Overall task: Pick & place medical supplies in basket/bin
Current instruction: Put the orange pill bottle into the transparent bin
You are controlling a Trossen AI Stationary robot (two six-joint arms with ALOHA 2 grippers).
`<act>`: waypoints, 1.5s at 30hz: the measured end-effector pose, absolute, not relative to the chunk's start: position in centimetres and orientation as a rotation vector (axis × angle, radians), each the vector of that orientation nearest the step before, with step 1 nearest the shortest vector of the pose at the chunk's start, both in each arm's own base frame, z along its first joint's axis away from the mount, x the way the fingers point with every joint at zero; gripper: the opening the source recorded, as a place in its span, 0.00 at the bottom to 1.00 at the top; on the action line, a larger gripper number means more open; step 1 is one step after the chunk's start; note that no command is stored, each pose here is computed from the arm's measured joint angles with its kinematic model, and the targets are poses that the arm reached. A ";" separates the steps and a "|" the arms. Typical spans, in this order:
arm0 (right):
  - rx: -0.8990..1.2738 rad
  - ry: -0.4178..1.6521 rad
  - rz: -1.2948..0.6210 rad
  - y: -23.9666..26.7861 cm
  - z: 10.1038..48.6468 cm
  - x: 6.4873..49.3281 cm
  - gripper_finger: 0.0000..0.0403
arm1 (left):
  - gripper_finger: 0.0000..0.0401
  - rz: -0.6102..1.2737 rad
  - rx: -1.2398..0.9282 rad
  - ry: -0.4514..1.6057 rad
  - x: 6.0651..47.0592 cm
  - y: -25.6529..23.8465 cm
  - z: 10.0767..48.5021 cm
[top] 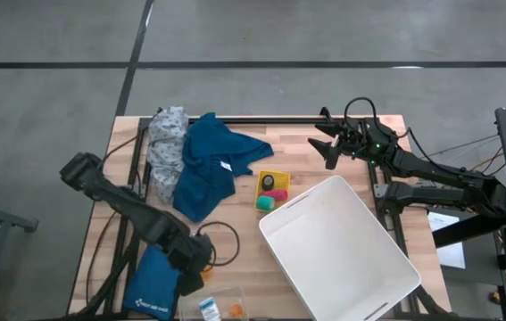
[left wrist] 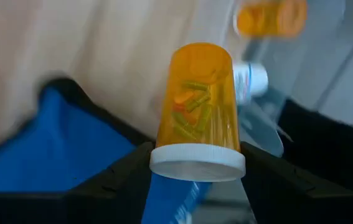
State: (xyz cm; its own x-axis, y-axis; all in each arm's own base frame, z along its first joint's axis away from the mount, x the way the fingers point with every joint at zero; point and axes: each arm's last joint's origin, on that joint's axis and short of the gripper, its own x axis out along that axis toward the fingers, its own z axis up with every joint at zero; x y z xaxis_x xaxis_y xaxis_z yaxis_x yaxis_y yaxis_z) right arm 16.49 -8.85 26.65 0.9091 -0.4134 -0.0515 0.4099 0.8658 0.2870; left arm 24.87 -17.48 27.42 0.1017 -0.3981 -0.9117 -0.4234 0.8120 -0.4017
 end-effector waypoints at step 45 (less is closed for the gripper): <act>0.298 -0.012 -0.431 -8.8 26.6 16.5 0.81 | 0.56 0.403 -1.180 1.799 27.0 -22.6 25.5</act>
